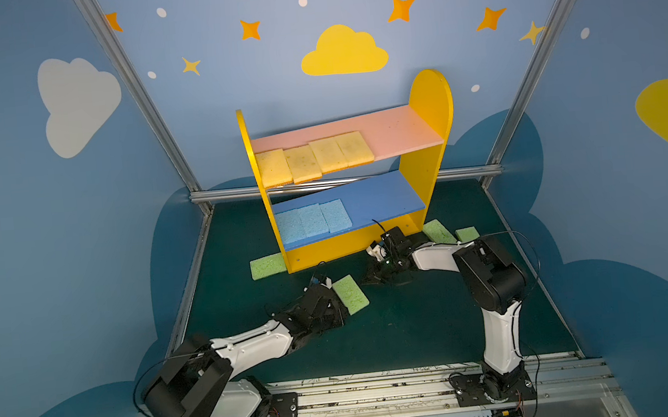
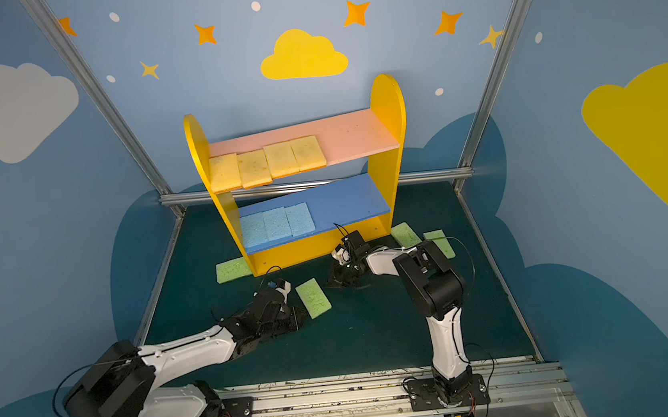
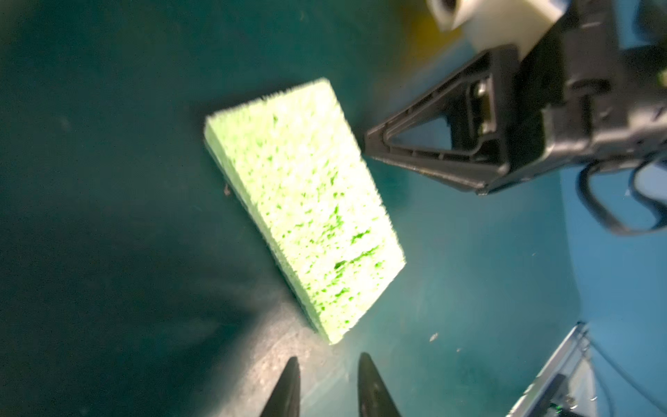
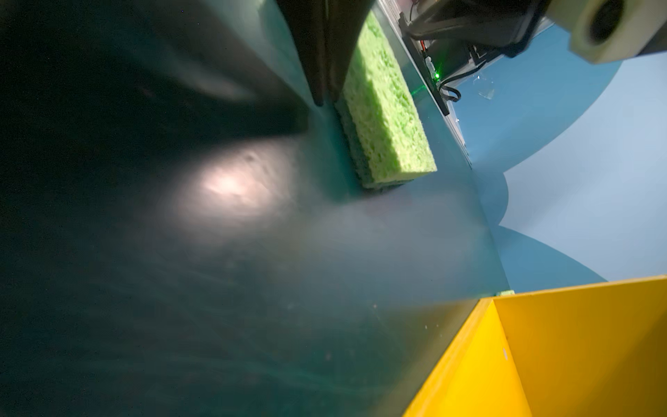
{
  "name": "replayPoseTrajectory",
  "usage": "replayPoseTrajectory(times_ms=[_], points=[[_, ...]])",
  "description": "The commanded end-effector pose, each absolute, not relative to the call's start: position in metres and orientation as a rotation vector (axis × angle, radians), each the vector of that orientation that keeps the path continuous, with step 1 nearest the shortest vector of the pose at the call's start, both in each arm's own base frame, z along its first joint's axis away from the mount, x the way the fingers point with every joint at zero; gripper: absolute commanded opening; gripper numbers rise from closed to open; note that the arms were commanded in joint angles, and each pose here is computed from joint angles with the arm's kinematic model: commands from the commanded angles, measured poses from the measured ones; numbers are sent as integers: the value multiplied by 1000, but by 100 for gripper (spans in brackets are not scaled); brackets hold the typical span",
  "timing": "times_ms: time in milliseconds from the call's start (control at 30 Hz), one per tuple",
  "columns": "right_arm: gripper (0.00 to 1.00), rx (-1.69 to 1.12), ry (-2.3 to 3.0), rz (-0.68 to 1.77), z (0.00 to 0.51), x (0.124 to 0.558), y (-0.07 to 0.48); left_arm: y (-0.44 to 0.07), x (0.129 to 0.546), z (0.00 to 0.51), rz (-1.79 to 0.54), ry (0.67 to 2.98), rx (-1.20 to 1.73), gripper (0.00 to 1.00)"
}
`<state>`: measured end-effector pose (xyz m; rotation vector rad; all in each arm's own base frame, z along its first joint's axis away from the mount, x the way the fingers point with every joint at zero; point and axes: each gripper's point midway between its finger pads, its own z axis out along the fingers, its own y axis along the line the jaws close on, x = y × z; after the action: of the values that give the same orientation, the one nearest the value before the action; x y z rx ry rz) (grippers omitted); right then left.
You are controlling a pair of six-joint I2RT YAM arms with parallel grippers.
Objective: Place and organize the cleaning sponges onto the shelf
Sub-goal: 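Push the green sponge toward the right gripper with the left gripper, then grasp the green sponge with the right gripper while the left gripper draws back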
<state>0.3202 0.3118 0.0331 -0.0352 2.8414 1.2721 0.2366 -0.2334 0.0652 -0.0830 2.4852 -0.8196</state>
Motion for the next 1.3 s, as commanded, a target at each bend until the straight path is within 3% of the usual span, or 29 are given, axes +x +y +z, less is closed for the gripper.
replayPoseTrajectory(times_ms=[0, 67, 167, 400, 700, 967, 1067, 1167, 1267], points=[[29, -99, 2809, 1255, 52, 311, 299, -211, 237, 68, -713, 2481, -112, 59], [37, -140, 2802, 1260, 55, 302, 297, -204, 238, 73, -691, 2463, -117, 84], [45, -192, 2799, 1256, 54, 289, 294, -192, 240, 76, -674, 2444, -142, 99], [51, -251, 2832, 1246, 41, 270, 297, -170, 242, 74, -669, 2412, -220, 100], [41, -211, 2819, 1443, 32, 262, 319, -157, 238, 65, -666, 2416, -271, 99], [39, -205, 2852, 1425, 23, 254, 319, -151, 237, 66, -663, 2400, -285, 100], [29, -186, 2862, 1412, 19, 254, 318, -151, 238, 67, -666, 2394, -288, 99], [8, -163, 2874, 1407, 17, 256, 319, -150, 239, 67, -666, 2396, -291, 100], [0, -159, 2865, 1408, 18, 258, 320, -148, 238, 67, -666, 2398, -298, 100]])
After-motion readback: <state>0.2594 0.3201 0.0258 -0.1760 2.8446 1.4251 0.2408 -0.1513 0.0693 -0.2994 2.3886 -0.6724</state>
